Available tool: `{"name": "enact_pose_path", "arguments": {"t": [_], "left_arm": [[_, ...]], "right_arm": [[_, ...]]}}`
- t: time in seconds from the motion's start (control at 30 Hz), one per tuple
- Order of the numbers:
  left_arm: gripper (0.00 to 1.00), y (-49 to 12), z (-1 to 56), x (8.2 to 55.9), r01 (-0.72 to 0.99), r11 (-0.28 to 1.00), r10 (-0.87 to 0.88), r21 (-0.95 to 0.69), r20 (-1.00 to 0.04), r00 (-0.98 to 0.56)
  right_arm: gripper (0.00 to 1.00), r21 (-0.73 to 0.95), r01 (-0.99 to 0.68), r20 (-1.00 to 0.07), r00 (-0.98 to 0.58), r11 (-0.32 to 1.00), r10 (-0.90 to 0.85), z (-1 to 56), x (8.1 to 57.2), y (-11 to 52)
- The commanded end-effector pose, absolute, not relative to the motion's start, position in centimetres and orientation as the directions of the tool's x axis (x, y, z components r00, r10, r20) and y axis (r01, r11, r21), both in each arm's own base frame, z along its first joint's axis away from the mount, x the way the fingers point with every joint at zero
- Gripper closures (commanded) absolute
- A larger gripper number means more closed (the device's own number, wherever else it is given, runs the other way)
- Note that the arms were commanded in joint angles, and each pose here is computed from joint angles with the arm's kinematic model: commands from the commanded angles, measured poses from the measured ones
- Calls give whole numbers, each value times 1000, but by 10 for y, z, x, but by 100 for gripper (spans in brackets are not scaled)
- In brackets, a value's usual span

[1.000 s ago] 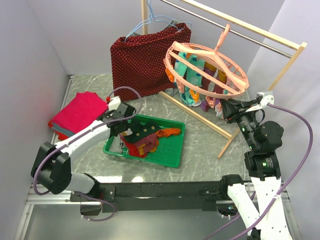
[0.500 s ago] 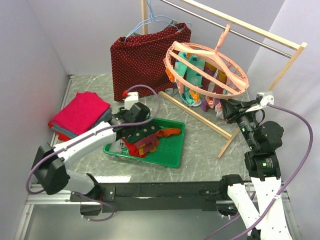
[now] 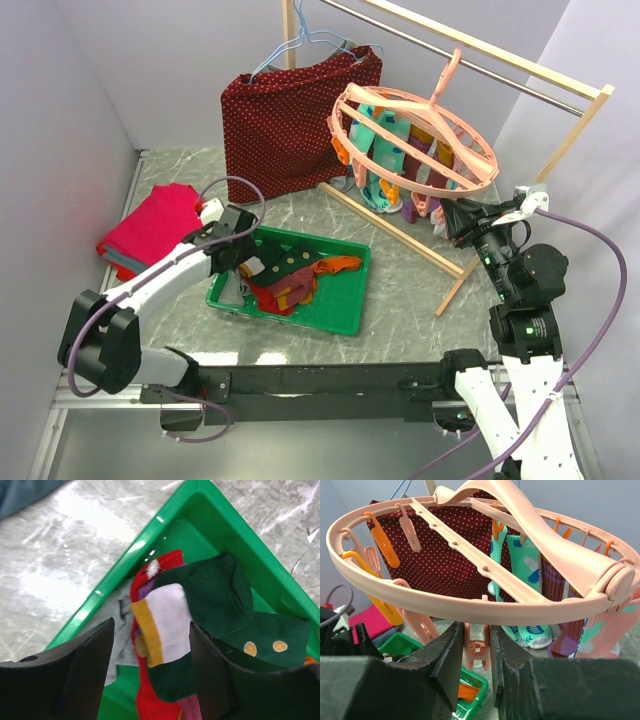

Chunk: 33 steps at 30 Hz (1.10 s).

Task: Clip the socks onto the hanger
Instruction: Pick up the sock from the bin.

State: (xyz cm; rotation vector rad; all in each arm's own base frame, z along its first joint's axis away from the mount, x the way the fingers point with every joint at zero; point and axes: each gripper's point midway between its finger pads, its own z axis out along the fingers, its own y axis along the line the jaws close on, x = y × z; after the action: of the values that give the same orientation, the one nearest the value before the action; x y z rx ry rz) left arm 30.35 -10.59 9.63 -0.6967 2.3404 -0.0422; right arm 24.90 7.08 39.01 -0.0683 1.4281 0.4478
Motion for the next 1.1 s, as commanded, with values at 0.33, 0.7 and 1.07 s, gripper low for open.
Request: {"name": "enact_pose_path", "arguments": {"t": [0.33, 0.7, 1.07], "left_arm": [[38, -132, 81, 315, -448, 852, -520, -270, -531, -669], [43, -169, 110, 316, -340, 906, -422, -250, -588, -690], [44, -189, 102, 326, -289, 929, -371, -232, -591, -716]], "right_arm": [[100, 213, -348, -964, 79, 913, 255, 393, 245, 73], [100, 211, -343, -965, 78, 915, 252, 393, 246, 72], [100, 211, -347, -965, 77, 914, 252, 394, 244, 73]]}}
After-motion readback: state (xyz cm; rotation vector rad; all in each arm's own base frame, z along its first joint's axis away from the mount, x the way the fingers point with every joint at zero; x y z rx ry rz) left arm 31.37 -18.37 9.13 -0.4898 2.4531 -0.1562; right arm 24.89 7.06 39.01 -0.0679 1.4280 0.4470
